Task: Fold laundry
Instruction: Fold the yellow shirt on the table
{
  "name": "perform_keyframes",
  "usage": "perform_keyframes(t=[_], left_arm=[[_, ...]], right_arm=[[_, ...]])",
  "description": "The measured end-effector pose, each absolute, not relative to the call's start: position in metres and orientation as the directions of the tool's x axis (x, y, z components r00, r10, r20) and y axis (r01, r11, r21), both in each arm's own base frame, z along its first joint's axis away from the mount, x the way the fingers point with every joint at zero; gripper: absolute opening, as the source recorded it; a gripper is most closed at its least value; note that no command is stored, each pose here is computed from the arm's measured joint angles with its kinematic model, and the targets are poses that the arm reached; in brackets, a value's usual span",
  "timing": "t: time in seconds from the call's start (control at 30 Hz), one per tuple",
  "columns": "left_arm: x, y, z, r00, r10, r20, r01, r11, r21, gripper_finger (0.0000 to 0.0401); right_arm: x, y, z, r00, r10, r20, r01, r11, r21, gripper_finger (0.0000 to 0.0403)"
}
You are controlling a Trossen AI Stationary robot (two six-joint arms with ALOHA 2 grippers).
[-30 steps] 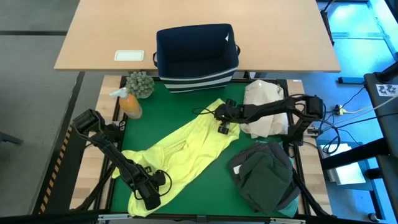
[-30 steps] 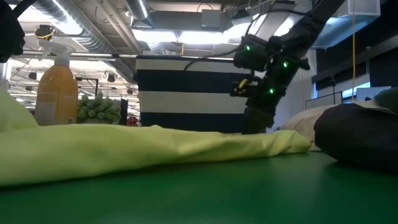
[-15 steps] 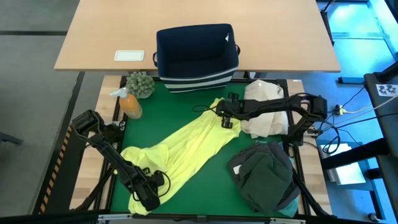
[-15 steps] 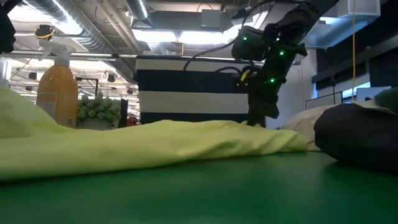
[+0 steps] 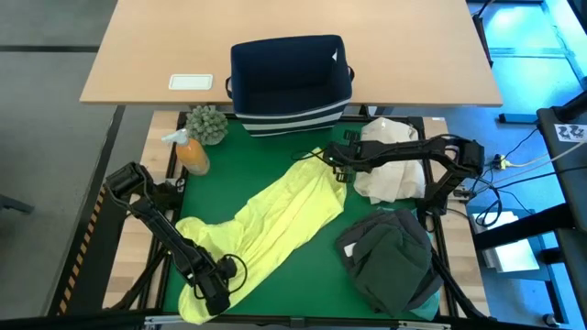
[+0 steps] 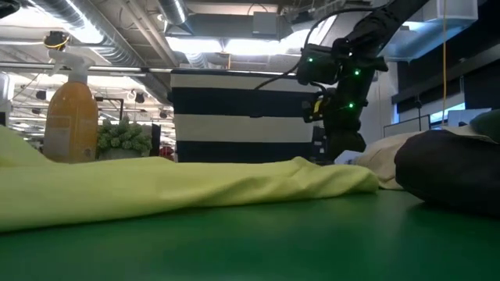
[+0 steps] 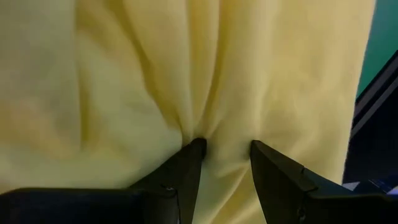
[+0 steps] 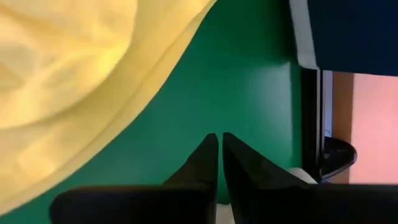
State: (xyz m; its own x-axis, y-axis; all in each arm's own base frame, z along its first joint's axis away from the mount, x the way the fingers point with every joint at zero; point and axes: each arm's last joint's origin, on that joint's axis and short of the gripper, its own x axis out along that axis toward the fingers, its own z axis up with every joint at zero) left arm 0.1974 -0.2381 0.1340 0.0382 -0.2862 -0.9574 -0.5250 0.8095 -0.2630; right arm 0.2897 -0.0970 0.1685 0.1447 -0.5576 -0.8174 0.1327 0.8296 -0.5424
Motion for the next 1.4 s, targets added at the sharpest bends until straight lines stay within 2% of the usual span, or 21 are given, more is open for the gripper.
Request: perform_keyframes(t=[0.1, 0.3, 0.57, 0.7, 0.93, 1.07, 1.2, 1.4], left_arm=[[0.197, -0.238, 0.134, 0.043, -0.282, -0.958, -0.526, 0.809, -0.261, 0.0136], [0.197, -0.239, 0.134, 0.045, -0.278, -0.959, -0.538, 0.802, -0.258, 0.0136], [0.192, -0.241, 0.134, 0.046, -0.267, -0.963, -0.545, 0.801, -0.248, 0.0136], [0.192, -0.242, 0.133, 0.047, -0.266, -0.963, -0.547, 0.800, -0.248, 0.0136], [0.192, -0.242, 0.134, 0.048, -0.266, -0.963, -0.548, 0.799, -0.248, 0.0136], [0.192, -0.242, 0.134, 0.048, -0.267, -0.963, -0.548, 0.799, -0.249, 0.0136], [0.192, -0.241, 0.134, 0.048, -0.267, -0.963, -0.548, 0.799, -0.249, 0.0136], [0.192, -0.241, 0.134, 0.051, -0.265, -0.963, -0.548, 0.799, -0.249, 0.0136]], right_arm=[[0.287, -0.095, 0.169, 0.142, -0.504, -0.852, 0.122, 0.863, -0.491, 0.0023], [0.291, -0.072, 0.174, 0.294, -0.170, -0.940, 0.041, 0.985, -0.165, 0.0024], [0.281, -0.035, 0.158, 0.246, -0.037, -0.968, -0.126, 0.990, -0.069, 0.0030], [0.276, -0.030, 0.152, 0.225, 0.030, -0.974, -0.158, 0.987, -0.006, 0.0071], [0.275, -0.030, 0.159, 0.254, 0.051, -0.966, -0.156, 0.988, 0.011, 0.0199], [0.272, -0.030, 0.161, 0.239, 0.056, -0.969, -0.155, 0.988, 0.018, 0.0250], [0.270, -0.028, 0.161, 0.217, 0.095, -0.971, -0.160, 0.985, 0.060, 0.0264], [0.275, -0.027, 0.163, 0.274, 0.144, -0.951, -0.177, 0.979, 0.098, 0.0251]])
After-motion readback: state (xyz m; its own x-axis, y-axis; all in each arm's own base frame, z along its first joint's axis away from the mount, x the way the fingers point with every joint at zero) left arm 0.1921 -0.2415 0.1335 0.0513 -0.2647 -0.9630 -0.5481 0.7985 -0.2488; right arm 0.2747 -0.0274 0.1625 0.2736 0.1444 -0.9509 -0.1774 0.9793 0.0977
